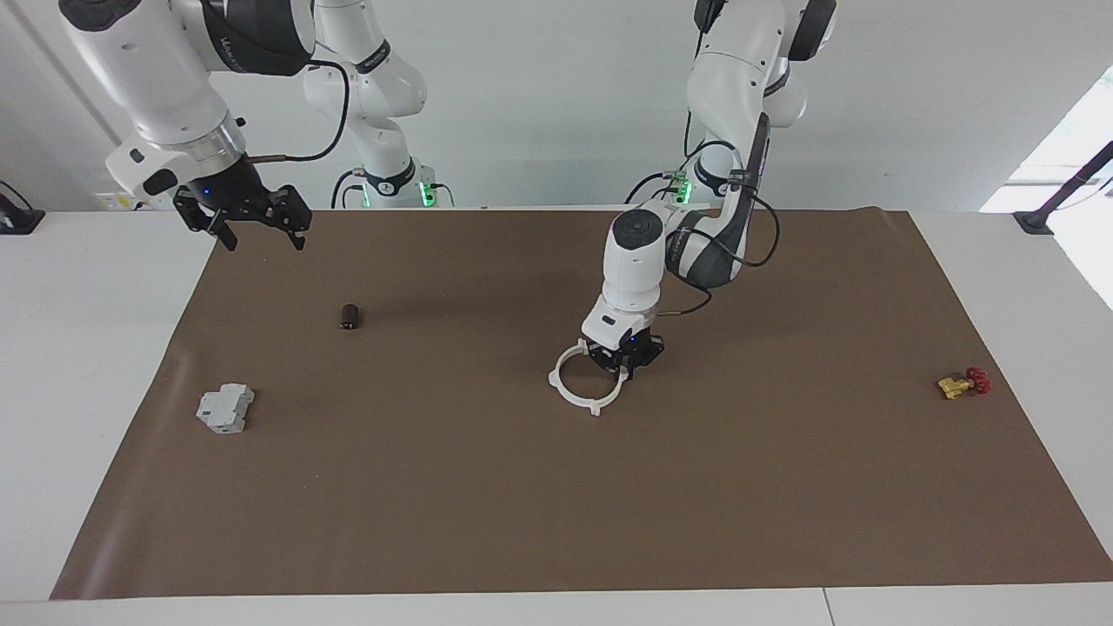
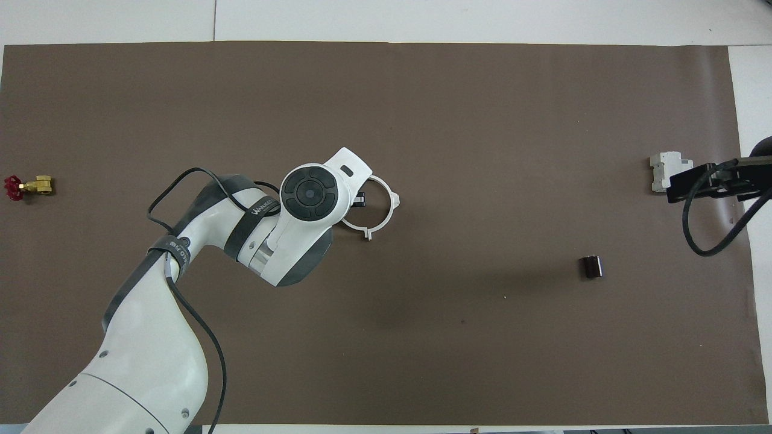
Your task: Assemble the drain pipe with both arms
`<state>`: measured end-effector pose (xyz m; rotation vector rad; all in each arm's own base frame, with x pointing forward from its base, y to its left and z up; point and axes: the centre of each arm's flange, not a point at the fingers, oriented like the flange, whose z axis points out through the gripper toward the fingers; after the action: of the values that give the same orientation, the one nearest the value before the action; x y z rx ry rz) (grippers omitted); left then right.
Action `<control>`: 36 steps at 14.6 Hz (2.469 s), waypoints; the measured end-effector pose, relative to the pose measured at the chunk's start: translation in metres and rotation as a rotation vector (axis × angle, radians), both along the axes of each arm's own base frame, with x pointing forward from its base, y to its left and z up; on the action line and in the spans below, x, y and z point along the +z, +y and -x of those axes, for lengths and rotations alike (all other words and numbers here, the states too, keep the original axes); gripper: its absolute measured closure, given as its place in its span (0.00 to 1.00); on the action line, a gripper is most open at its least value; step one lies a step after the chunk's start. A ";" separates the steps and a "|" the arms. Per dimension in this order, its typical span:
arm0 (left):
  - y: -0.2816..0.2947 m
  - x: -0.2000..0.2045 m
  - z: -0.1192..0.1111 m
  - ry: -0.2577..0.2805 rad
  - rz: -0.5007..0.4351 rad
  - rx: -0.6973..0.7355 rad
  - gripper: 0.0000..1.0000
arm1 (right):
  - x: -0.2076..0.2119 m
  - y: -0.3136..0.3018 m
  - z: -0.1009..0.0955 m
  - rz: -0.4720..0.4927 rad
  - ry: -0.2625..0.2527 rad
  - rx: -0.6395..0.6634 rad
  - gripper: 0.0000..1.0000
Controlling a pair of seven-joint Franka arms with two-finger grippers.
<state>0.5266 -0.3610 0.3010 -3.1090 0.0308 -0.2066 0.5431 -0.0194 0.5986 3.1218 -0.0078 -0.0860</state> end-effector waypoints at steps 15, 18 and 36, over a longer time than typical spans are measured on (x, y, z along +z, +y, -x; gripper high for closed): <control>0.003 0.017 0.000 -0.022 0.010 0.004 0.00 | 0.000 0.000 0.000 0.000 0.000 0.000 0.00; 0.038 0.057 -0.015 -0.039 0.003 0.053 0.00 | 0.001 0.000 0.000 0.000 -0.004 0.000 0.00; 0.390 0.260 -0.052 0.047 0.010 0.026 0.00 | 0.003 0.007 -0.001 -0.002 -0.009 0.012 0.00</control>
<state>0.5790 0.0294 0.5613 -3.1218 -0.0093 -0.1329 0.5439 -0.0128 0.6016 3.1236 0.0105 -0.0720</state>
